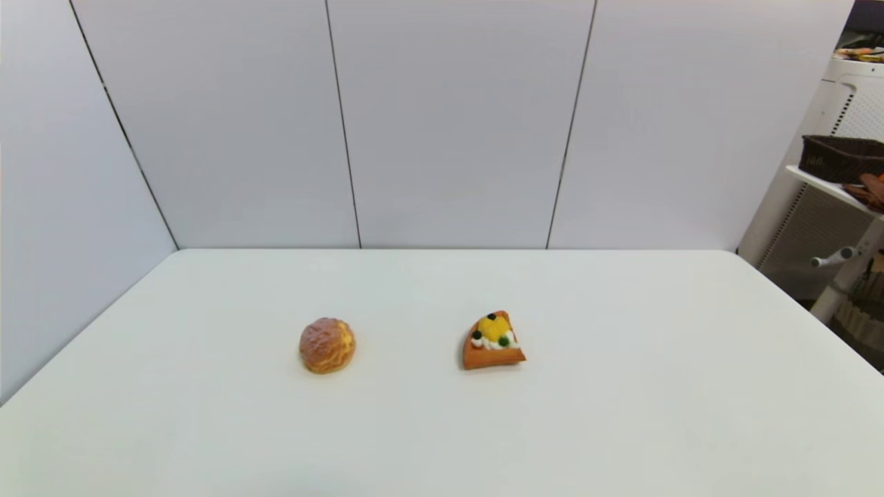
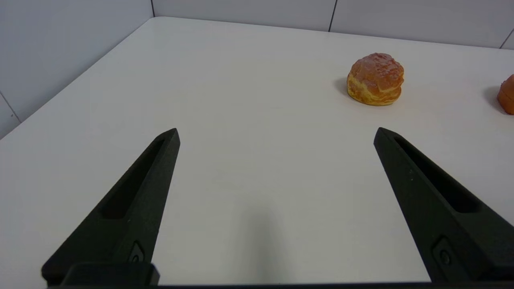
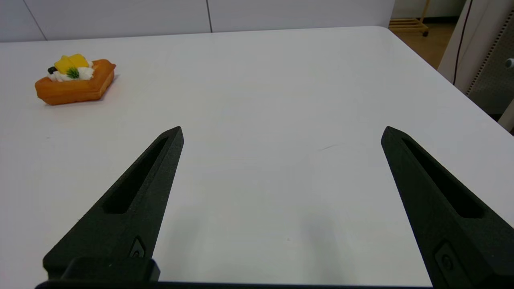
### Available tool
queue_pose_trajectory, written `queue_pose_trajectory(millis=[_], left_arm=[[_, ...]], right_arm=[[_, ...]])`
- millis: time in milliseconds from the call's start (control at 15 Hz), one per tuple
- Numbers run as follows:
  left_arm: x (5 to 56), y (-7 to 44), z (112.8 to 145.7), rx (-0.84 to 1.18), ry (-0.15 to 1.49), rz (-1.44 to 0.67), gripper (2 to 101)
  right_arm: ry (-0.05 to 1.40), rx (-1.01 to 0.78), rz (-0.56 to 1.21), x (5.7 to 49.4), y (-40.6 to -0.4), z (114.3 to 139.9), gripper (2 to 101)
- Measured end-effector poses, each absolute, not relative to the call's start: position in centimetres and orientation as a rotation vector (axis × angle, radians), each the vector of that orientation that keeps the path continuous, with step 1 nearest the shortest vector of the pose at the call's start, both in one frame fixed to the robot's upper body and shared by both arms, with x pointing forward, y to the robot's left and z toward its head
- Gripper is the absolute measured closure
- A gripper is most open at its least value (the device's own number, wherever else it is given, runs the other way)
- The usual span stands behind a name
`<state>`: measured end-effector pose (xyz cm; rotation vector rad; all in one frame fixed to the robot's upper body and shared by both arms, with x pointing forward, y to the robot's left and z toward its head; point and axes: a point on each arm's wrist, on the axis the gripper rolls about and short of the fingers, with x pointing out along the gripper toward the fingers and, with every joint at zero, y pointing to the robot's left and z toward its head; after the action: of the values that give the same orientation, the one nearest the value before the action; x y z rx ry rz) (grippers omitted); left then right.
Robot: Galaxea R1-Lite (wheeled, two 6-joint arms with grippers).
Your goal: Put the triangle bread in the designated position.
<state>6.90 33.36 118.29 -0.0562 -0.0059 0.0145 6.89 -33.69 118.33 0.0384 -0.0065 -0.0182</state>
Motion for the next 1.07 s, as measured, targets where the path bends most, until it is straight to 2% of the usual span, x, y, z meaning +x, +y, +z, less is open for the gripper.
queue_pose_trajectory(millis=[800, 1067], left_arm=[[7.0, 33.4, 118.5, -0.057, 0.006, 0.017, 5.3], [8.5, 33.4, 123.2, 0.012, 0.009, 0.007, 5.3]], right_arm=[[-0.007, 0.038, -0.018, 6.9, -33.7, 118.3, 5.0], [-0.007, 0.038, -0.018, 6.9, -33.7, 118.3, 5.0]])
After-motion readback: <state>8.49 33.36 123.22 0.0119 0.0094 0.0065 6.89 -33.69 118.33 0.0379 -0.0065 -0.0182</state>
